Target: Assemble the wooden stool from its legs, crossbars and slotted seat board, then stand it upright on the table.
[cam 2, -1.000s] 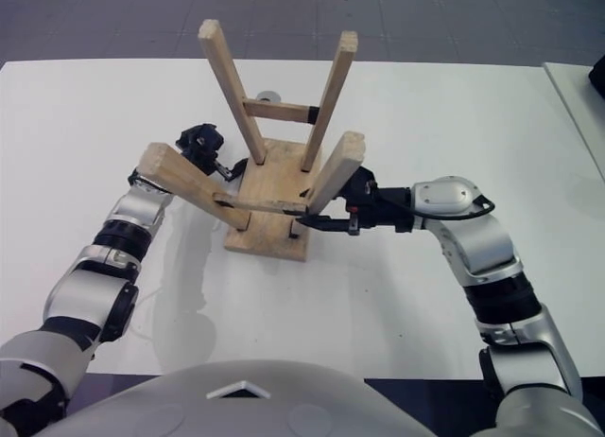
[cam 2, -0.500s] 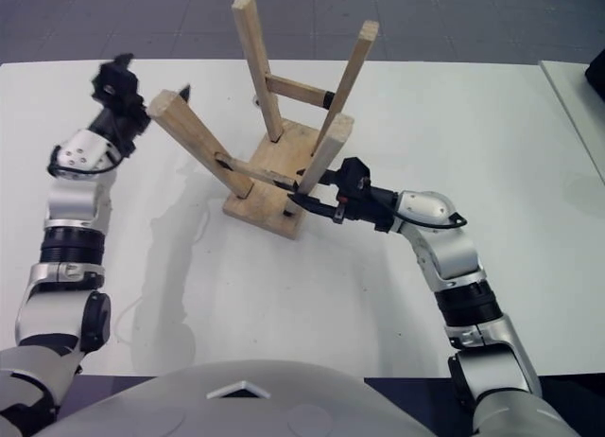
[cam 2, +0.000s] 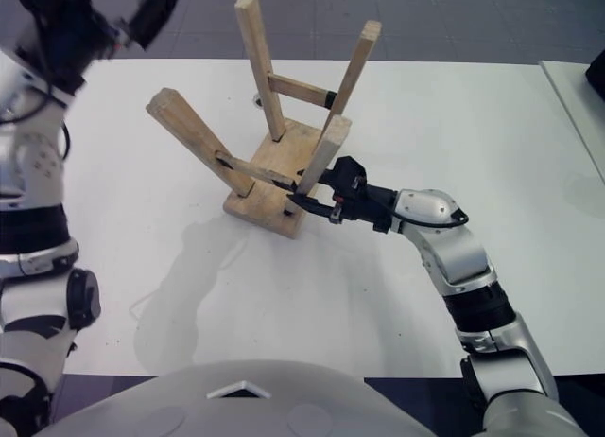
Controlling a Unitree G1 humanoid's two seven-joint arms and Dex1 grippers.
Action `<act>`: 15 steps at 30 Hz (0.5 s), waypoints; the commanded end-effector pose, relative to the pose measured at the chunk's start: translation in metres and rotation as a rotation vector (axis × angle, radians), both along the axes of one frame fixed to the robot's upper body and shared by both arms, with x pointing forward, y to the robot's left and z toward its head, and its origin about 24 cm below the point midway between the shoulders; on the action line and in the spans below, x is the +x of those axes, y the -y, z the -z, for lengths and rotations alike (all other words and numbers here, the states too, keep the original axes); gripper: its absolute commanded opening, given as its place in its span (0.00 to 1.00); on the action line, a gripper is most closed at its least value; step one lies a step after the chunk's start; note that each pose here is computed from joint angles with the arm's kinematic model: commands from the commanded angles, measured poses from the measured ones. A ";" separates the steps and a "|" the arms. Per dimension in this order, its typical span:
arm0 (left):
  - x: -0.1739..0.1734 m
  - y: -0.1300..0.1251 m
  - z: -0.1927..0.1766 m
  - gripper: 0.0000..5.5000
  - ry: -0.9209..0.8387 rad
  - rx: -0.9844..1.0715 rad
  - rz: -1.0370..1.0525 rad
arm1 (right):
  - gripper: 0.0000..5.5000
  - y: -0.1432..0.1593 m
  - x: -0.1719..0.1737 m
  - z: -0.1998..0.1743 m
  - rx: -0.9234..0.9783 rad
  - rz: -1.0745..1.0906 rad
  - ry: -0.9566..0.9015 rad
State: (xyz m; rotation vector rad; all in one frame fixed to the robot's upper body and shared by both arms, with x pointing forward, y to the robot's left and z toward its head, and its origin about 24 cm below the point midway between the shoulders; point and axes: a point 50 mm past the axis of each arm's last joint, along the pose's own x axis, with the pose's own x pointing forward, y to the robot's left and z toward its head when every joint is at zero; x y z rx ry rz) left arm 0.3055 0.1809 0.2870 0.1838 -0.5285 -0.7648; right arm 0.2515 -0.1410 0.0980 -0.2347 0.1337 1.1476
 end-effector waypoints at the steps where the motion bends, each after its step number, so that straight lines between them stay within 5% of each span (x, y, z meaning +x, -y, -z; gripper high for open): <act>1: -0.032 0.027 -0.037 0.98 0.056 0.292 0.297 | 0.37 0.031 -0.011 0.050 -0.299 0.142 -0.172; 9: -0.041 0.063 0.029 0.98 -0.078 0.965 0.592 | 0.37 0.023 -0.009 0.051 -0.287 0.151 -0.161; 15: -0.024 0.087 0.075 0.79 -0.173 1.090 0.731 | 0.37 0.015 -0.007 0.050 -0.280 0.139 -0.153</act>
